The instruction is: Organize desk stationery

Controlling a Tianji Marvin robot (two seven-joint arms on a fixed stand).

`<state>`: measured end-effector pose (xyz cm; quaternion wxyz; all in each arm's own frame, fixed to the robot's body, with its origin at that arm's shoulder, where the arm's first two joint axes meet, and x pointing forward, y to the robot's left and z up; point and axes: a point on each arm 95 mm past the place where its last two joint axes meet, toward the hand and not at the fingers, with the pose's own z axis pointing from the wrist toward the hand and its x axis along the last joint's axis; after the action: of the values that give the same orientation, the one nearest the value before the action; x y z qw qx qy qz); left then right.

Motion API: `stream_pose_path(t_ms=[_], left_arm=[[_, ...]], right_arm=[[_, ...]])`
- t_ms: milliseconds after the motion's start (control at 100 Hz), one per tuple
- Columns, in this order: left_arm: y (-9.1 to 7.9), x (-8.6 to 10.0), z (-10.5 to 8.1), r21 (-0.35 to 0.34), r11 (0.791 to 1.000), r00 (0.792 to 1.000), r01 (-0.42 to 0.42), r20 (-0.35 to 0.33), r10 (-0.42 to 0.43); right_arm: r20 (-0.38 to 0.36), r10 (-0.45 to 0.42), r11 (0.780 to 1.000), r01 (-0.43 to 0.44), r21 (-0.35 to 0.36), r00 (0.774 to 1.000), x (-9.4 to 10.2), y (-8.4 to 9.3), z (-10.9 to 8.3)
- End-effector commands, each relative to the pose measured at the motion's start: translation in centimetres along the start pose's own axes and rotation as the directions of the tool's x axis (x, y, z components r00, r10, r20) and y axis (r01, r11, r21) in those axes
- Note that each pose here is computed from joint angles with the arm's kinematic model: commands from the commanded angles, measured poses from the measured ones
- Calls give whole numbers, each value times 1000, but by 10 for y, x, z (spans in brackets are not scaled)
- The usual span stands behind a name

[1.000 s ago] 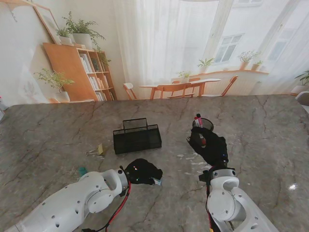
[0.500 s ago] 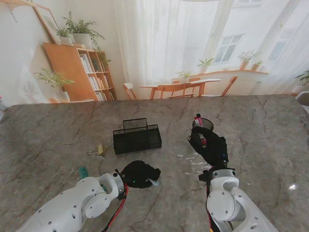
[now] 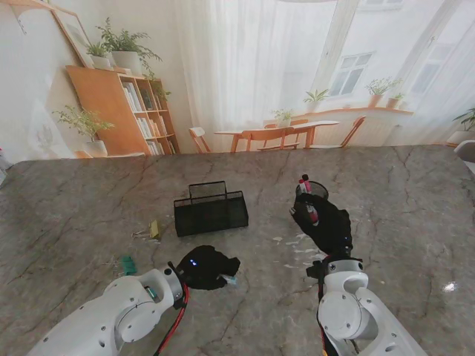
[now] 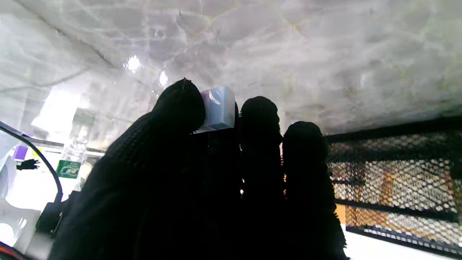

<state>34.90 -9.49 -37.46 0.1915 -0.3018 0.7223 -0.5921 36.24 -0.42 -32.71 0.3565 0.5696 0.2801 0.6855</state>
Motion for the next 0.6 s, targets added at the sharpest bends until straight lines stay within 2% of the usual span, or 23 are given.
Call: stream_pose_path(t_ms=[0,290,460,590], left_arm=[[-8,4,-2,20,1000,1000,-13,-11,13],[-45,-5,-24,92,989,992,-116,58,111],[-68,-20,-43,114,972,974,-207,121,194],[-80,-37,-53,96,961,956,-260,163,242]], right_arm=[[7,6,1000,-6,12,1000,-1,-2,-1],[0,13,1000,-13,17,1000,-3,-2,1],[-2,16,1000,-16,17,1000,-4,-2,2],[-4,16,1000,-16,17,1000,-4,-2,3]])
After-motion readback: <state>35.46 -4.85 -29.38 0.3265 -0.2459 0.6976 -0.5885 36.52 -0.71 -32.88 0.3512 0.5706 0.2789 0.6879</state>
